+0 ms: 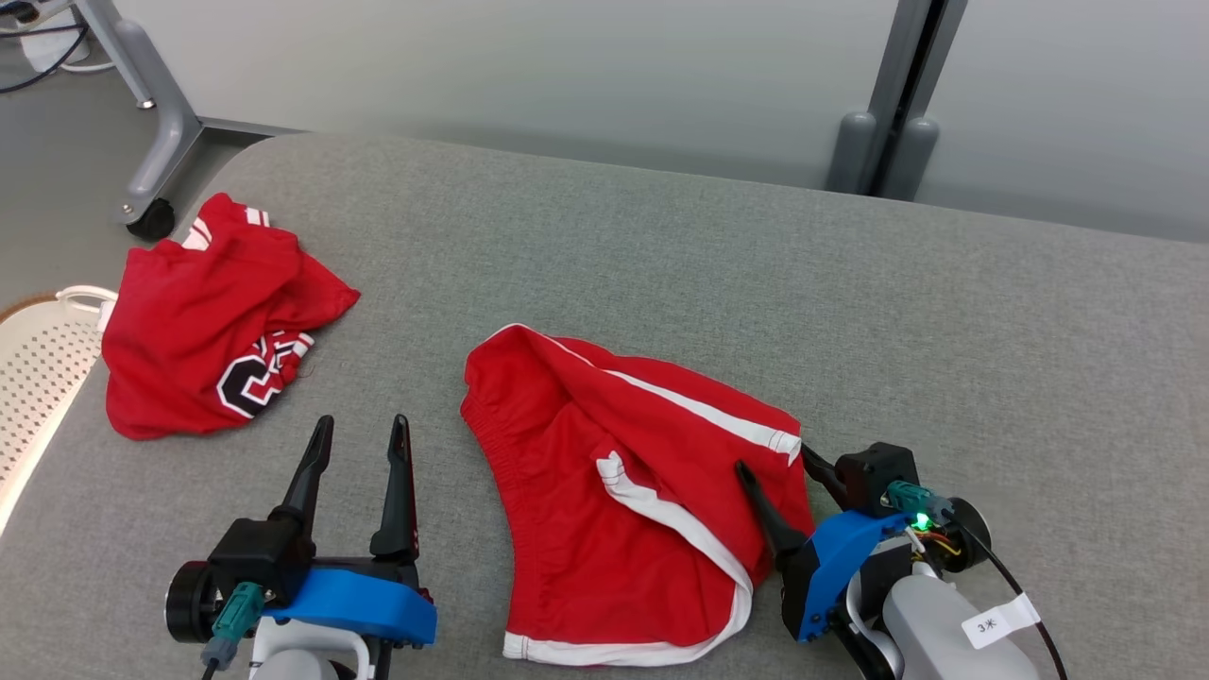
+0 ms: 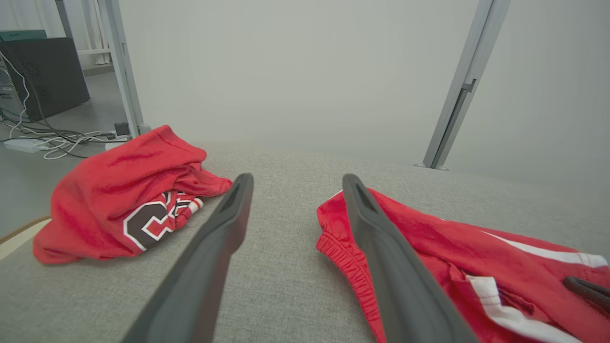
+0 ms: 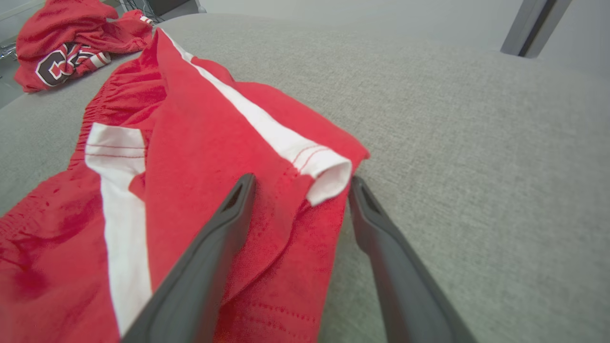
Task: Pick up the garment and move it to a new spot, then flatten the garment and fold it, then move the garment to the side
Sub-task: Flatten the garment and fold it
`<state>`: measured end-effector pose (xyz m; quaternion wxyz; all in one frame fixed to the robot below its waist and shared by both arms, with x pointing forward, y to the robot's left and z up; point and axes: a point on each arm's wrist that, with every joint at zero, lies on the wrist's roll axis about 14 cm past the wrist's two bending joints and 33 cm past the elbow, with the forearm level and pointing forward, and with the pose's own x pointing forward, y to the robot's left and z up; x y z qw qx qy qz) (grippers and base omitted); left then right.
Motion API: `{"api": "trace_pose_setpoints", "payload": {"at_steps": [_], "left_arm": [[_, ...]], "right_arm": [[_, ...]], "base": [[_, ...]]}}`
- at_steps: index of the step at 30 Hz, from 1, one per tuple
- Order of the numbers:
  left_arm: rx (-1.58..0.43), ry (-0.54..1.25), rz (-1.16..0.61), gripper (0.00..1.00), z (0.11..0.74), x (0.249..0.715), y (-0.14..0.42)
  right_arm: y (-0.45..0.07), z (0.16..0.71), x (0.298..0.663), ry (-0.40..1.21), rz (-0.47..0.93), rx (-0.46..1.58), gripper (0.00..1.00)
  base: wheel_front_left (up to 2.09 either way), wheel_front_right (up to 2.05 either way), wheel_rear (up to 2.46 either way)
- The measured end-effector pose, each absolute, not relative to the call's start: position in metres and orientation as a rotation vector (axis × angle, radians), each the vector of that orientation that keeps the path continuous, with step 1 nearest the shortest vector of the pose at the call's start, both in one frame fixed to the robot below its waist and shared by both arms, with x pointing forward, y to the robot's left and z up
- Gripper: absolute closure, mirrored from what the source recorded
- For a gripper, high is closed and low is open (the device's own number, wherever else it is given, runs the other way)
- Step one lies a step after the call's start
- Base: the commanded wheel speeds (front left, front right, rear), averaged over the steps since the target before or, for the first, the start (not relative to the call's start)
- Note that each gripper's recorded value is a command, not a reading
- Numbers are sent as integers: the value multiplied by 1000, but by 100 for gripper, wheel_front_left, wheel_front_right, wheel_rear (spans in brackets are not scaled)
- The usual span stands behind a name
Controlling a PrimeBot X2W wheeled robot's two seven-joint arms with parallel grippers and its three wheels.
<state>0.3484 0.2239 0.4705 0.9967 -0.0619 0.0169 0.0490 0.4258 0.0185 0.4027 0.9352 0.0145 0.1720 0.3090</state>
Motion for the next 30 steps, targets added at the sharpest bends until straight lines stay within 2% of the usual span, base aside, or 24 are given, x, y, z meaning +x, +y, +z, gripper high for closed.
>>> {"api": "trace_pose_setpoints", "payload": {"at_steps": [3, 4, 5, 13, 18, 25, 30], "left_arm": [[-138, 32, 97, 0, 471, 350, 223], [-142, 31, 99, 0, 472, 350, 223], [-144, 31, 101, 0, 471, 350, 224], [-163, 34, 92, 0, 470, 350, 217], [-170, 28, 58, 0, 471, 354, 206], [-181, 23, 14, 0, 473, 360, 191], [-185, 28, 1, 0, 472, 362, 186]], "right_arm": [[26, 396, 426, 376, 651, 37, 2], [29, 395, 426, 381, 656, 43, 81], [31, 394, 426, 388, 661, 45, 100], [15, 415, 444, 311, 610, 35, 100], [-15, 465, 466, 134, 551, 15, 100], [-58, 478, 455, 64, 470, -4, 100], [-67, 471, 444, 84, 443, 23, 100]], "base": [[0, 0, 0], [0, 0, 0], [0, 0, 0], [0, 0, 0], [0, 0, 0], [0, 0, 0], [0, 0, 0]]}}
